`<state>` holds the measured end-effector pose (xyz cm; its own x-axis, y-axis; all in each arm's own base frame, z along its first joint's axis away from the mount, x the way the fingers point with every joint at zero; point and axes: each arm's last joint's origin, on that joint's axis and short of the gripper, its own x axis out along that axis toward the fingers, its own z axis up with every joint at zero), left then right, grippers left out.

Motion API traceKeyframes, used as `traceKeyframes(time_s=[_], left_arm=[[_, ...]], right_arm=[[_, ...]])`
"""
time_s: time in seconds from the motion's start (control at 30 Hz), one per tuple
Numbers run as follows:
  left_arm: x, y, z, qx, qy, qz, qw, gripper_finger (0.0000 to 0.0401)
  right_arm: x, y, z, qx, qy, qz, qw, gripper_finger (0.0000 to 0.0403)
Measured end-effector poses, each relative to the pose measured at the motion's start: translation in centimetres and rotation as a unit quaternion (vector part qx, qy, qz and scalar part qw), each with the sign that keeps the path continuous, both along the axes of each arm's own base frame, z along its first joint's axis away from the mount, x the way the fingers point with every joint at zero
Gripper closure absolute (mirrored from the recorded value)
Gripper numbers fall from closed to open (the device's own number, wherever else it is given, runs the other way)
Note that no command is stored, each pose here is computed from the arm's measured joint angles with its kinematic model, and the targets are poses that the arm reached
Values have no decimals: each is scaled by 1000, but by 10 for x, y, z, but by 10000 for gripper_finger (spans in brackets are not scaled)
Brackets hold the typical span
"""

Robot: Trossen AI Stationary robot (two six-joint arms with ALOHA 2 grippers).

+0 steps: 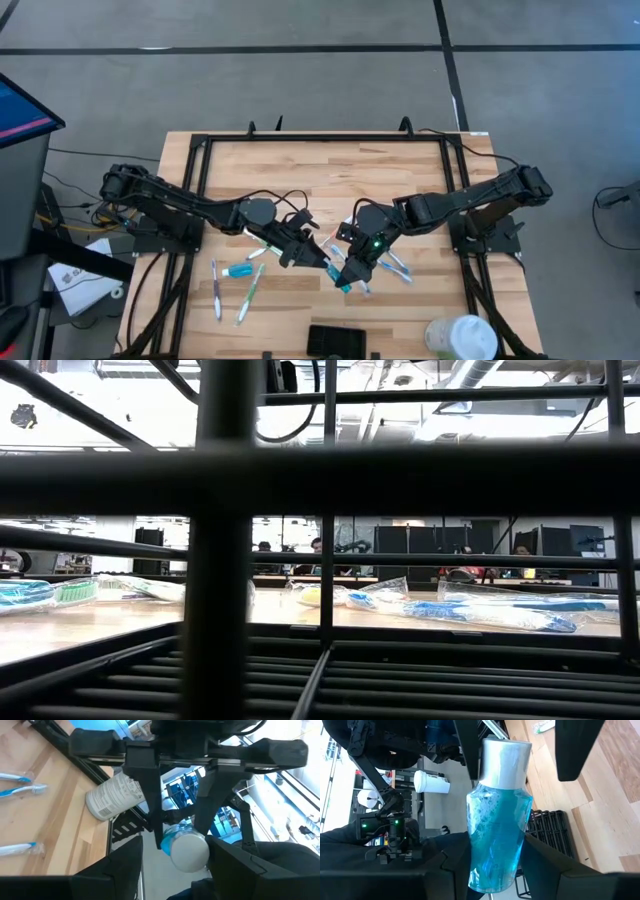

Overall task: Pick & Place toothbrushing station
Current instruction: Put the right blue mouthwash into the black mesh organizer

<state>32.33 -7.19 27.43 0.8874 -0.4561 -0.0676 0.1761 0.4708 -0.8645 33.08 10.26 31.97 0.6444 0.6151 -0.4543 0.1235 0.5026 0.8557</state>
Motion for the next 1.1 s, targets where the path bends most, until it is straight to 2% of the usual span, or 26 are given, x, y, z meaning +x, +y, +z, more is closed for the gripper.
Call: traceKeyframes(time_s=[0.37,0.67,0.77,0.87,1.1], left_arm=[[0,0,0,0,-1,5,1000,198],[0,0,1,-2,-4,-6,1000,288],[0,0,1,-2,-5,-7,1000,300],[0,0,1,-3,-4,-5,1000,278],[1,7,1,10,-9,-6,1000,159]], right_arm=[[0,0,0,0,0,0,1000,261],[0,0,-1,-1,3,-1,1000,259],[0,0,-1,-1,2,-1,1000,261],[0,0,-1,-1,2,-1,1000,263],[0,1,0,10,1,15,1000,260]])
